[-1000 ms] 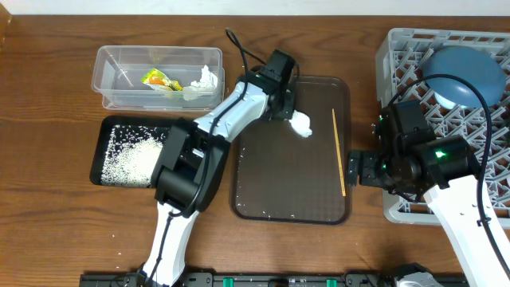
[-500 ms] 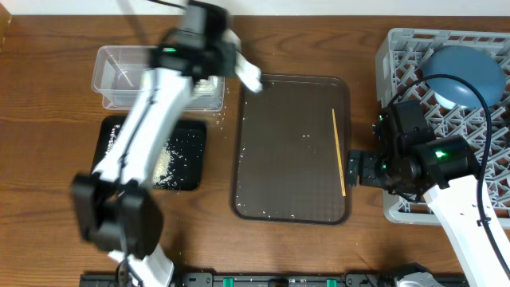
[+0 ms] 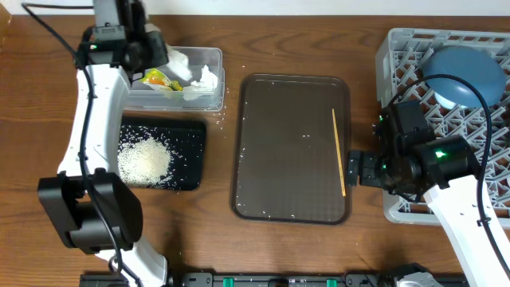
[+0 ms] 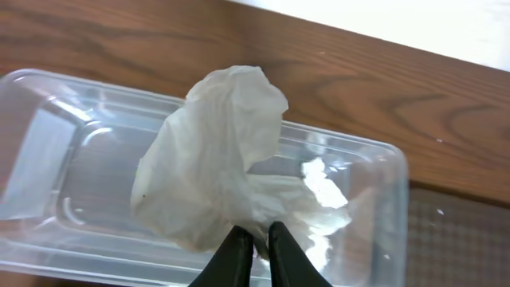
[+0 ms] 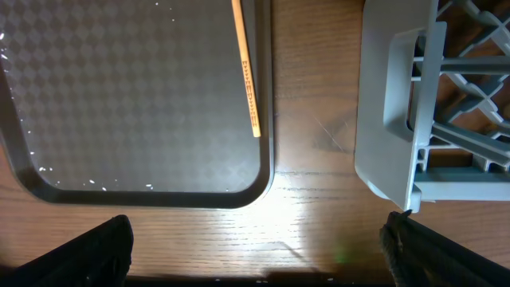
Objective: Sort waste into correct bins and load items into the dishwasher rack
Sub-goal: 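Grasp the remaining white tissue and drop it in the clear bin, then lower the right gripper onto the wooden skewer and grasp it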
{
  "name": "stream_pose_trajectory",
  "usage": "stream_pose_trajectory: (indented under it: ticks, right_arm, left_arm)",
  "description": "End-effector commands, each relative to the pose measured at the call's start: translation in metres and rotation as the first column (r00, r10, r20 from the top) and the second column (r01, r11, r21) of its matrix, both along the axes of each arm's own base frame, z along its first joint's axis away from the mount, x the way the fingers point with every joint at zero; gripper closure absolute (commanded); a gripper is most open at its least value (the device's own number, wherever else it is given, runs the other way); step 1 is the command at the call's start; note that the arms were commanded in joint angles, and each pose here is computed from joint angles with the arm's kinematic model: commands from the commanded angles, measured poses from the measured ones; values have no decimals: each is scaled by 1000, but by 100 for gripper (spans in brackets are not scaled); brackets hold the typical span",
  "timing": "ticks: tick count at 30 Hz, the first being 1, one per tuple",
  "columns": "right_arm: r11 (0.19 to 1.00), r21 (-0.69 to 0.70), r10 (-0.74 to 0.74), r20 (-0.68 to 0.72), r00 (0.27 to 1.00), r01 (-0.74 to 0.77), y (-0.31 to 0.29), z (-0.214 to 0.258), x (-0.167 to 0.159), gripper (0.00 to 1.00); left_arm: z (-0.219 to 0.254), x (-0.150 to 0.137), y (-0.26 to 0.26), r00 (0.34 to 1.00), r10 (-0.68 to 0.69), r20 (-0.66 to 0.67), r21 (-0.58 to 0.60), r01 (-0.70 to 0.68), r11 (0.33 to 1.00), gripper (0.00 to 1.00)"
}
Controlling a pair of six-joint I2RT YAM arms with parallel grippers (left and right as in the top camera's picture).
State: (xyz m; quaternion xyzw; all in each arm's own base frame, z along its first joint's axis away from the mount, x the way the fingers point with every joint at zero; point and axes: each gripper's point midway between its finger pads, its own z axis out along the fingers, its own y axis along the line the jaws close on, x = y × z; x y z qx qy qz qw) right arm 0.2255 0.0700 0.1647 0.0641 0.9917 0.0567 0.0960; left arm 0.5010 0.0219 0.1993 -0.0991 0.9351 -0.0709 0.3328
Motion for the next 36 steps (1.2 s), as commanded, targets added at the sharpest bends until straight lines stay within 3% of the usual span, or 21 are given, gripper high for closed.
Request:
stream_pose_trajectory:
  ticks: [1, 4, 5, 6, 11, 16, 21, 27, 36]
  right_arm:
    - [1000, -9, -13, 11, 1000, 13, -2, 3, 3, 2]
    - [1000, -9, -13, 9, 1000, 13, -2, 3, 2, 2]
    - [1000, -10, -13, 7, 1000, 13, -2, 3, 2, 1]
    - [1000, -10, -13, 6, 1000, 13, -2, 3, 1, 1]
    - [1000, -10, -13, 5, 1000, 13, -3, 3, 1, 2]
    - [1000, 6, -13, 65, 998, 13, 1, 7, 16, 1]
    - [999, 48, 5, 227, 974, -16, 16, 18, 59, 4]
    - [991, 10, 120, 327, 937, -131, 43, 8, 102, 6]
    - [996, -60, 69, 169, 983, -59, 50, -71, 125, 11]
  left_arm:
    - [-13, 2, 9, 1000, 7, -26, 15, -7, 1000, 87]
    - [-18, 2, 10, 999, 9, -35, 14, -9, 1000, 83]
    - [-18, 2, 10, 999, 9, -36, 14, -9, 1000, 67]
    - [-18, 2, 10, 999, 9, -37, 13, -8, 1000, 62]
    - [-22, -4, 1, 998, -16, -67, -14, 15, 1000, 56]
    - [-45, -44, -7, 967, -30, -255, -39, 20, 999, 54]
    - [-64, -108, -13, 861, -38, -506, -66, 6, 998, 54]
    - [-67, -146, -15, 773, -40, -634, -68, -4, 998, 54]
    - [-59, -184, -25, 680, -64, -731, -79, 9, 997, 55]
